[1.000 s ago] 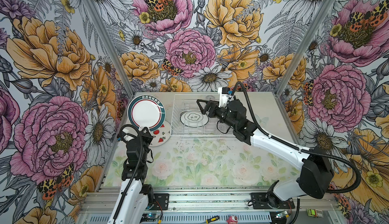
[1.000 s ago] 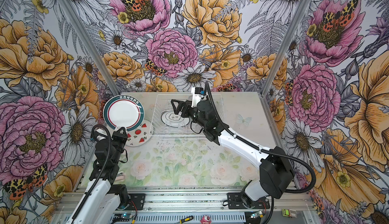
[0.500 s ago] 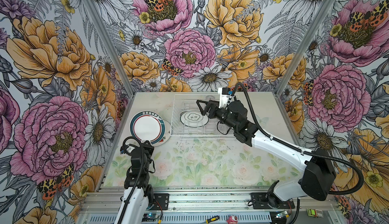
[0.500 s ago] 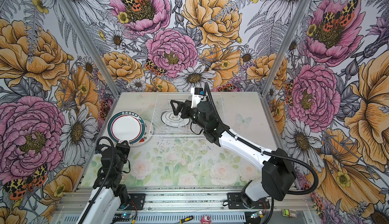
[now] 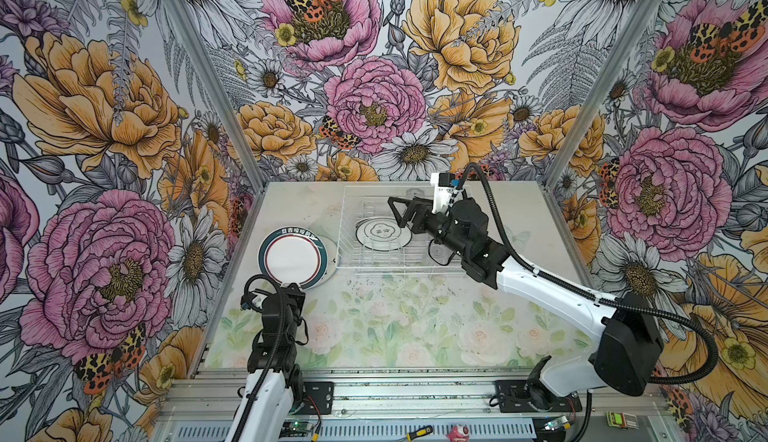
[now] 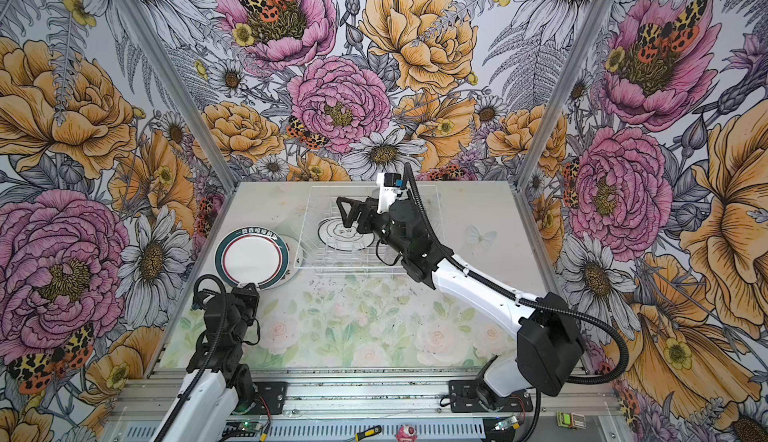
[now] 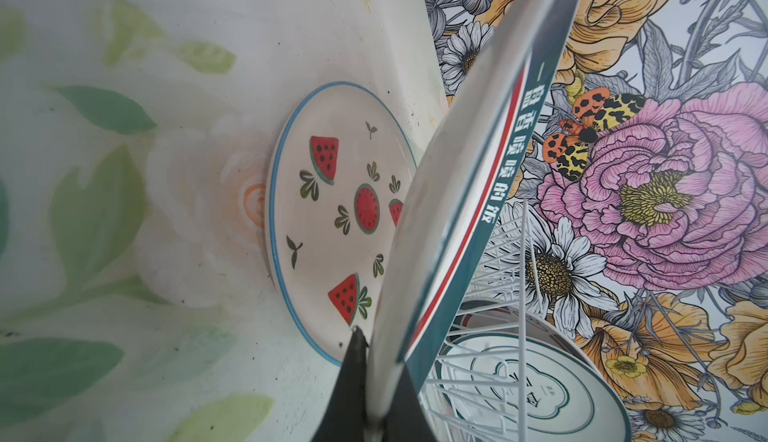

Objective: Unload the mixed dishes from the dish rack
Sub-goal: 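Carry the plate with the left gripper toward the watermelon plate on the table, then lower the rimmed plate onto the watermelon plate and open the left gripper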

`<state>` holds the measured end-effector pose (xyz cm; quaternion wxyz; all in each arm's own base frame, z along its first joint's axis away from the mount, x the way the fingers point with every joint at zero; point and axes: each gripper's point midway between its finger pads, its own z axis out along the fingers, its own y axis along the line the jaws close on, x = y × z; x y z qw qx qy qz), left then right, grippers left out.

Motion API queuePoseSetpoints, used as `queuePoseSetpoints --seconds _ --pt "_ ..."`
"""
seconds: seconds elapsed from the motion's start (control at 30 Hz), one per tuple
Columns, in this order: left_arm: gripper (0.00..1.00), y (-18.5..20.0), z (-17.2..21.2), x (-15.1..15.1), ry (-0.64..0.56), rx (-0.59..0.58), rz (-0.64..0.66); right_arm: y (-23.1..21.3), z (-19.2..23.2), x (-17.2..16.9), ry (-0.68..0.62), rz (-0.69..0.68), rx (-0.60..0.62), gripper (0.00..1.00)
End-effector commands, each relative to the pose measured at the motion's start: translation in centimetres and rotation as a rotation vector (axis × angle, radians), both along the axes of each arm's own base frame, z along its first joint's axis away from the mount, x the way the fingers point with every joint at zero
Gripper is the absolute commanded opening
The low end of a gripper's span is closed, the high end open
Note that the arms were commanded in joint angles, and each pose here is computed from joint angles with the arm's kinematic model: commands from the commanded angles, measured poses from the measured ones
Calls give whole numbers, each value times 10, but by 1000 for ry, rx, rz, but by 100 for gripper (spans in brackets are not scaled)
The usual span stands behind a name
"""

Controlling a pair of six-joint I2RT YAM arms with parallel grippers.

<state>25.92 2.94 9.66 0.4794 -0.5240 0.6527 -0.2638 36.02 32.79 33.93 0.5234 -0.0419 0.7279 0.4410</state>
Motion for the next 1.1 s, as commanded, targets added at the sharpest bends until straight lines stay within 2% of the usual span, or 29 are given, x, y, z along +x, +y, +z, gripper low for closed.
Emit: queuePoseSetpoints --seconds 0.0,0.53,1.07 --pt "0 -7 7 5 -53 -30 -23 2 10 -1 -27 -1 15 99" --pt "0 -12 8 19 -14 -53 -71 -14 -3 6 -27 -84 -45 99" --pt "0 -10 -5 36 56 -164 -106 -24 0 32 -65 -134 -110 99"
